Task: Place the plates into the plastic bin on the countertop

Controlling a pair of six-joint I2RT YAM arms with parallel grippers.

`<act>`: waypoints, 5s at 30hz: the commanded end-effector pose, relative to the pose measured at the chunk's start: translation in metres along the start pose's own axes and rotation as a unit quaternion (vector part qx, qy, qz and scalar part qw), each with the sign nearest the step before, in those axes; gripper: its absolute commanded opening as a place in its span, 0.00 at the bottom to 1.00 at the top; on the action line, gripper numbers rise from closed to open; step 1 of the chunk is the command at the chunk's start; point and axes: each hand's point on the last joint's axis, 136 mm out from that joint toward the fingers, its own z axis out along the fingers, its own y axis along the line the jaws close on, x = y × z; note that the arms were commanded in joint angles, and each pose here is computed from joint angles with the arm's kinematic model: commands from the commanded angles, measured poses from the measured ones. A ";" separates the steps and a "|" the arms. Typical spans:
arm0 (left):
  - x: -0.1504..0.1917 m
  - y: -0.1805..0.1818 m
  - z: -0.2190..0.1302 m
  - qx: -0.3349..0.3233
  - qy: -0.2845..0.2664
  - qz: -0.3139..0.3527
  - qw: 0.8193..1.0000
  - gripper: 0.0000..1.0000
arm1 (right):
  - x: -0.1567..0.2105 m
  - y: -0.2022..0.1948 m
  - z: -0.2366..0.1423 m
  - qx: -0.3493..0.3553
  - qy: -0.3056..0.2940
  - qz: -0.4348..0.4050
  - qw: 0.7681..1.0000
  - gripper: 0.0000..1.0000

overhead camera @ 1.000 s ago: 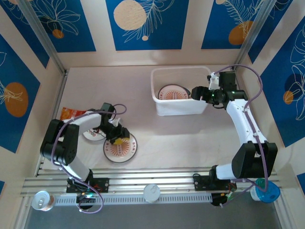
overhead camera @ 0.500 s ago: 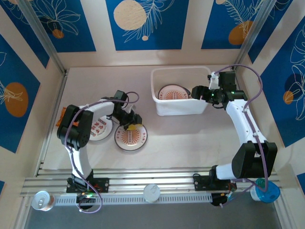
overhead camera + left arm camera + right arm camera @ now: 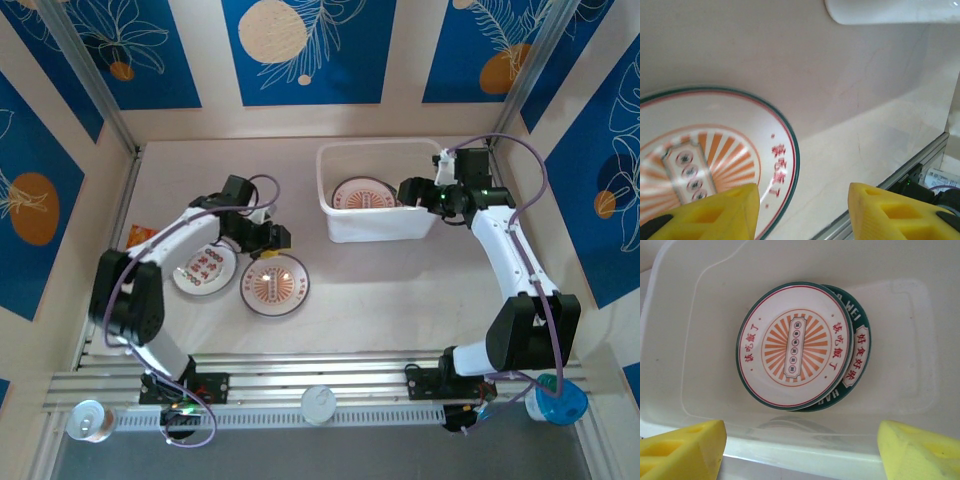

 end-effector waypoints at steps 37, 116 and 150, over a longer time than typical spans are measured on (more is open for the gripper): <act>0.051 0.116 0.012 -0.067 -0.013 -0.054 0.996 0.50 | 0.038 0.032 -0.010 -0.030 0.009 -0.003 1.000 0.79; 0.038 0.069 0.039 0.049 -0.008 -0.004 0.999 0.10 | 0.170 0.114 0.069 -0.112 0.227 -0.056 0.966 0.67; 0.041 0.061 0.073 0.050 0.052 -0.009 0.997 0.11 | 0.153 0.082 0.083 -0.107 0.215 -0.023 0.970 0.67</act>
